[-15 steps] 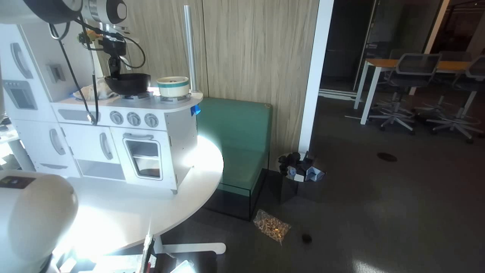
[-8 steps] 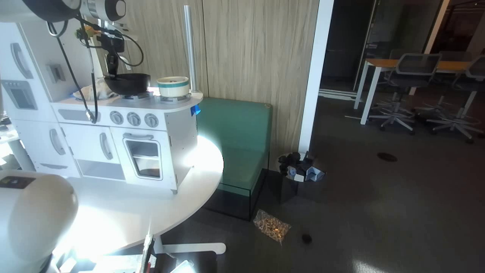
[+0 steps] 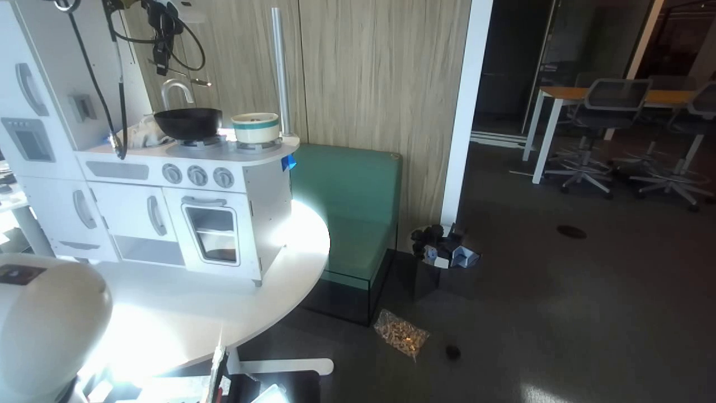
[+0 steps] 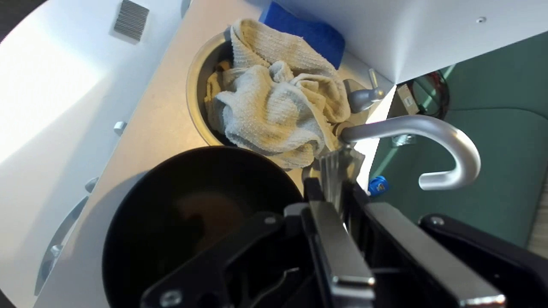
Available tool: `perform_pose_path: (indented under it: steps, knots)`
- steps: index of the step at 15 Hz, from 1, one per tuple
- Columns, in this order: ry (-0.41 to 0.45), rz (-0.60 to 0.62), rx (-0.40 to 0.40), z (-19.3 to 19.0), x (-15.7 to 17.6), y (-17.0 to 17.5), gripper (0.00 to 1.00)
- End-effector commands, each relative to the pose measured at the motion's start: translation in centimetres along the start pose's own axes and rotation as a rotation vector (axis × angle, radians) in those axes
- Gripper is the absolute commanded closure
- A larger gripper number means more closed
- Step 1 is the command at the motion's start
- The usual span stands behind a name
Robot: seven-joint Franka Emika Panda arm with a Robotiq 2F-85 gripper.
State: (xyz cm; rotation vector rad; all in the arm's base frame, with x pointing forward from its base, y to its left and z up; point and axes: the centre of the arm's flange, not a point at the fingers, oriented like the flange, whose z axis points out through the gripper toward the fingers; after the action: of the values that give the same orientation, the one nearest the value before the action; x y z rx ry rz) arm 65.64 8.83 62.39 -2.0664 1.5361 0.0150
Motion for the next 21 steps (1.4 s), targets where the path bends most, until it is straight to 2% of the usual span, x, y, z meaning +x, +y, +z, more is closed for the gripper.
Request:
perform_pose_path:
  steps: [1,6,10,14,21]
  knots:
    - [-0.070,0.082,0.169,-4.3,1.9,2.0,0.92]
    - [-0.208,0.223,0.384,-7.4,7.0,4.9,0.92]
    - [-0.294,0.300,0.498,-8.2,11.0,8.1,0.92]
    - [-0.358,0.386,0.546,-7.3,14.0,11.7,0.92]
    - [-0.352,0.506,0.511,-5.1,16.4,15.8,0.92]
